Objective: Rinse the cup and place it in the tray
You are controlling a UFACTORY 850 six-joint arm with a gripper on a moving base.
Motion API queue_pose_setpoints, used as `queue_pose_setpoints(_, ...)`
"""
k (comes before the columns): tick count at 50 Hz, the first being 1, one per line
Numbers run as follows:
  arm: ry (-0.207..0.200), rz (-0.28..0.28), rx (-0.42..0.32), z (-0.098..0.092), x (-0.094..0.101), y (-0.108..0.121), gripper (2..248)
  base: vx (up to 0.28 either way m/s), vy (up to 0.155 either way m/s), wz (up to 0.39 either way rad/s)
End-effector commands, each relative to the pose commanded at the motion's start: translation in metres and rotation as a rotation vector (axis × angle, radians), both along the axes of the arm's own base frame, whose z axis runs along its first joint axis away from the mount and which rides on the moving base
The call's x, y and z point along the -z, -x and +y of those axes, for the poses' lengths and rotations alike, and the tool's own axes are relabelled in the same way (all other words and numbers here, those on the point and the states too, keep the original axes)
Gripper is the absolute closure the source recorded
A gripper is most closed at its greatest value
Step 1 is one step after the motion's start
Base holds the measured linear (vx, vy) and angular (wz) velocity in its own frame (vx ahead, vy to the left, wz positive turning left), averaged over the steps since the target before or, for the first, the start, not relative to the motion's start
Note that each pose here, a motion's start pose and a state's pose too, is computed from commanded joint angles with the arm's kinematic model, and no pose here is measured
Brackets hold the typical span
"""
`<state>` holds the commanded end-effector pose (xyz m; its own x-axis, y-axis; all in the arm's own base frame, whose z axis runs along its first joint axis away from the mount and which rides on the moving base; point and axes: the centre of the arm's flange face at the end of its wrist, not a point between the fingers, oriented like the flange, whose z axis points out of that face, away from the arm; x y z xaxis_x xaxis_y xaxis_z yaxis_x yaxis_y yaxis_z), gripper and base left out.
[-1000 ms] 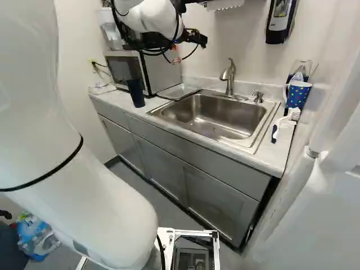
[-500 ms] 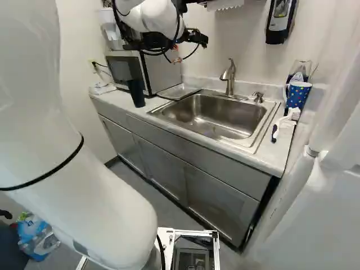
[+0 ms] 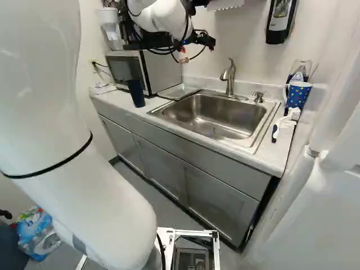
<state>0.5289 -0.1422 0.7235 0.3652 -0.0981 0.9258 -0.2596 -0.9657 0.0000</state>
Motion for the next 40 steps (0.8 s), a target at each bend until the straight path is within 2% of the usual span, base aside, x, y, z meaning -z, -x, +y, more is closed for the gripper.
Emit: queue_pose_setpoints(40, -0.052, 0.172, 0.063, -0.049, 0.017, -0.038, 3, 0.000, 0.000, 0.000)
